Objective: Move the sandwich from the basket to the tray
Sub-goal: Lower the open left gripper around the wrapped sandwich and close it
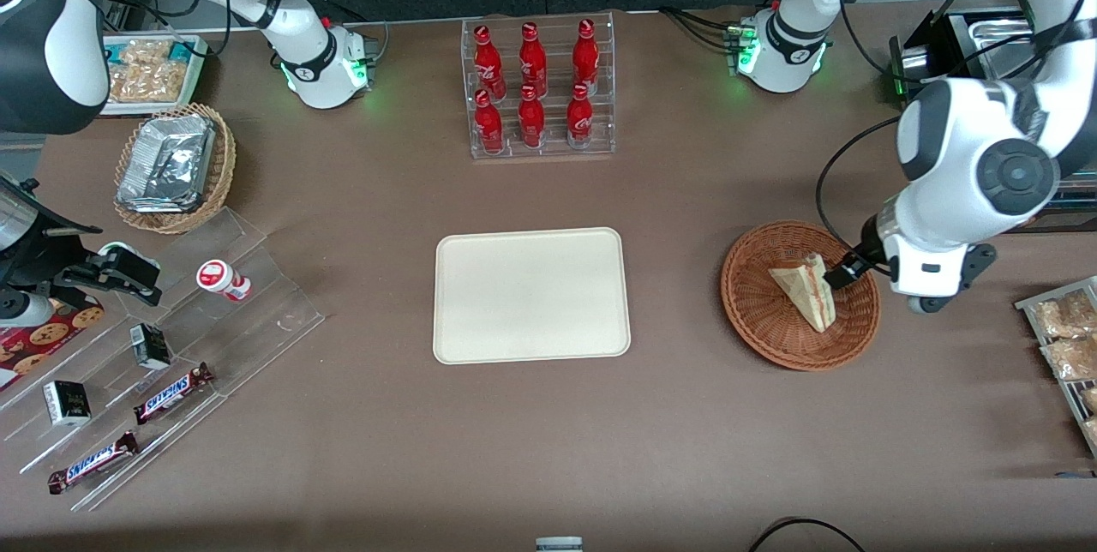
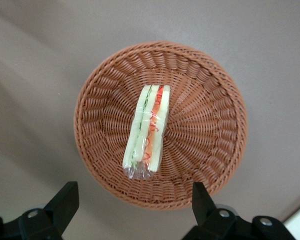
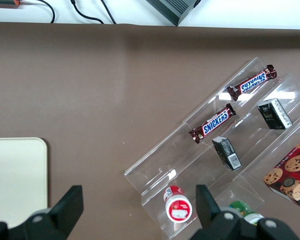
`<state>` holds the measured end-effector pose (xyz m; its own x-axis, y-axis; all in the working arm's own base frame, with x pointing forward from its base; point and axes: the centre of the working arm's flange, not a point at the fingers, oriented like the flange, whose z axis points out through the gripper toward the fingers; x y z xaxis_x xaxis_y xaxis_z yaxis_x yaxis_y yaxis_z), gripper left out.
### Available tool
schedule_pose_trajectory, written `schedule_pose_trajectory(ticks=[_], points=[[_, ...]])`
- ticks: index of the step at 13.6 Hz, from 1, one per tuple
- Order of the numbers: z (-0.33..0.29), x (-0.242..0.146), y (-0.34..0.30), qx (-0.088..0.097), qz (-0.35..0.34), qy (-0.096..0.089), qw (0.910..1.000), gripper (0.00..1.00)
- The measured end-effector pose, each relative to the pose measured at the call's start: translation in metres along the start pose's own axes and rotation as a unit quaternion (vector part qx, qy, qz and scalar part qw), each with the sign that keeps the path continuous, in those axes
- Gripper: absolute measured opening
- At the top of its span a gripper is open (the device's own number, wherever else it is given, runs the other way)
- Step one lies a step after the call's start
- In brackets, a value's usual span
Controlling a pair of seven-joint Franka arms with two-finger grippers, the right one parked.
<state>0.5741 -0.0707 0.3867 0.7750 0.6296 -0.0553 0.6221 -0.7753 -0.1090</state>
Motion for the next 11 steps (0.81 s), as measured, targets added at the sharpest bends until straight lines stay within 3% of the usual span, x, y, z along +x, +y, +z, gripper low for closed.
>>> schedule_pose_trajectory(ticks=[5,8,11], points=[[0.072,-0.016,-0.014,-0.014,-0.016,0.008,0.9997,1.00],[0.096,-0.018,-0.021,-0.013,-0.023,0.005,0.9996,1.00],[0.114,-0.015,-0.023,-0.024,-0.027,0.011,0.9993,1.00]])
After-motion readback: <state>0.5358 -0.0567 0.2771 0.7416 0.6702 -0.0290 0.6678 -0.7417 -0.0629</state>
